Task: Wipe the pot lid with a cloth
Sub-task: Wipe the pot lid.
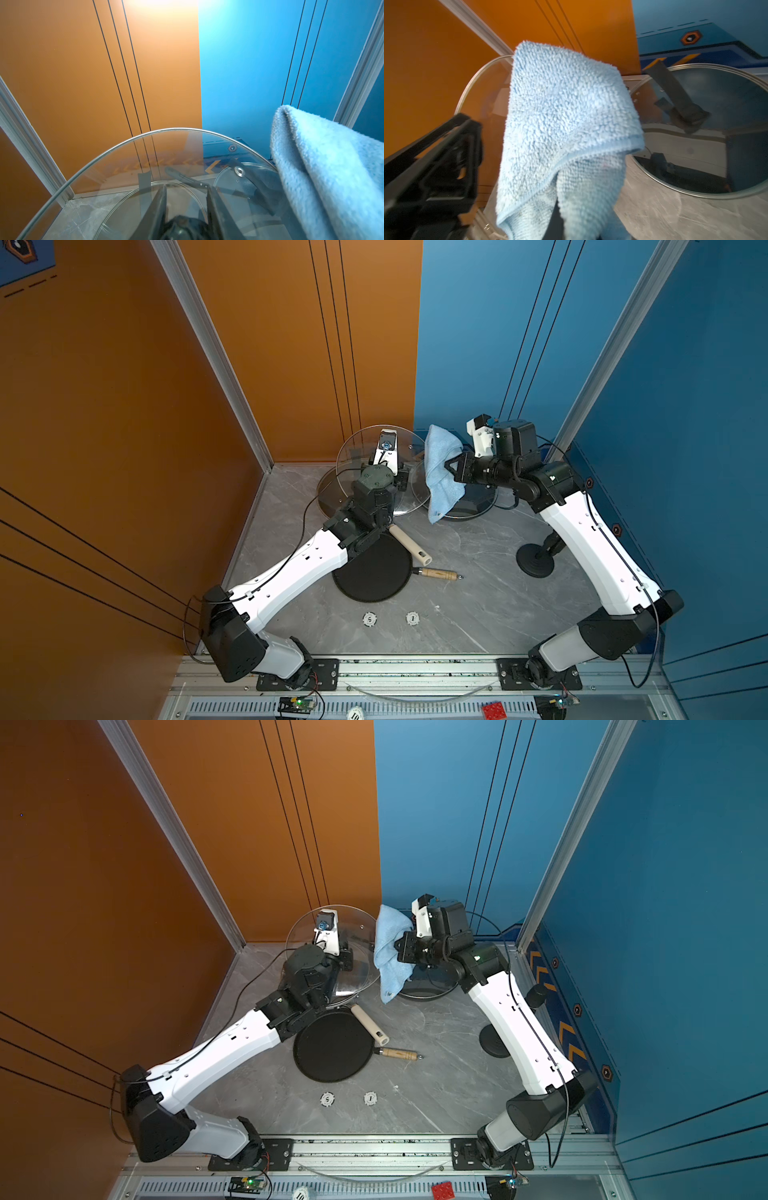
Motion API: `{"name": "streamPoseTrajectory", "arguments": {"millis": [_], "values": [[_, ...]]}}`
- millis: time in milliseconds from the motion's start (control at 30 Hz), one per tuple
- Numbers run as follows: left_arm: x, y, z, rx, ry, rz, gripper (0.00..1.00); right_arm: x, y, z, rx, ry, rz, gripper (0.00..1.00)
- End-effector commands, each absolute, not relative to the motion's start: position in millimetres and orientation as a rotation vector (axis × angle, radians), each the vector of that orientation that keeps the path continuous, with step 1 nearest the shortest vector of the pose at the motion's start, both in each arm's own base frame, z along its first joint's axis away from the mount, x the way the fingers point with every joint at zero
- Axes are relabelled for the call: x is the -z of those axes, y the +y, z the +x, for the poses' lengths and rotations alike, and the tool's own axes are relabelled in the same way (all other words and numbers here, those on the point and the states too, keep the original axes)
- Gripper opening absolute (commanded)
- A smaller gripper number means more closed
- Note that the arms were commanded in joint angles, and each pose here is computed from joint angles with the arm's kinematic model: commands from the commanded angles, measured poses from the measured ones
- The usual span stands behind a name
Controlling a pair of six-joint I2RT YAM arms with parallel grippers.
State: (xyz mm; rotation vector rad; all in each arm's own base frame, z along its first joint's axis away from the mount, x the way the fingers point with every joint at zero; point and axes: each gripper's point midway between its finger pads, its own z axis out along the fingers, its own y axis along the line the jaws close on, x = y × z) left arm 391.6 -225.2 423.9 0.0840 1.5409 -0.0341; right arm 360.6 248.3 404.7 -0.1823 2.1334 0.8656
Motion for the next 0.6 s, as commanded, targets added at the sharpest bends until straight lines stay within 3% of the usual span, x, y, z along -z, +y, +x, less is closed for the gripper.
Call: {"name": "streamPoseTrajectory", "arguments": {"millis": [0, 233, 567], "values": [[-458, -218, 391, 0.076, 1.449, 0.000, 0.33, -420, 284, 339, -1.055, 2.070, -0.289, 0.00], [-464, -218, 396, 0.094, 1.433, -0.005, 0.33, -366, 308, 337, -1.024, 2.209, -0.317, 0.00], [-453, -197, 387, 0.033, 1.451, -0.051, 0.33, -318, 212, 391, -0.566, 2.331, -0.030, 0.00]]}}
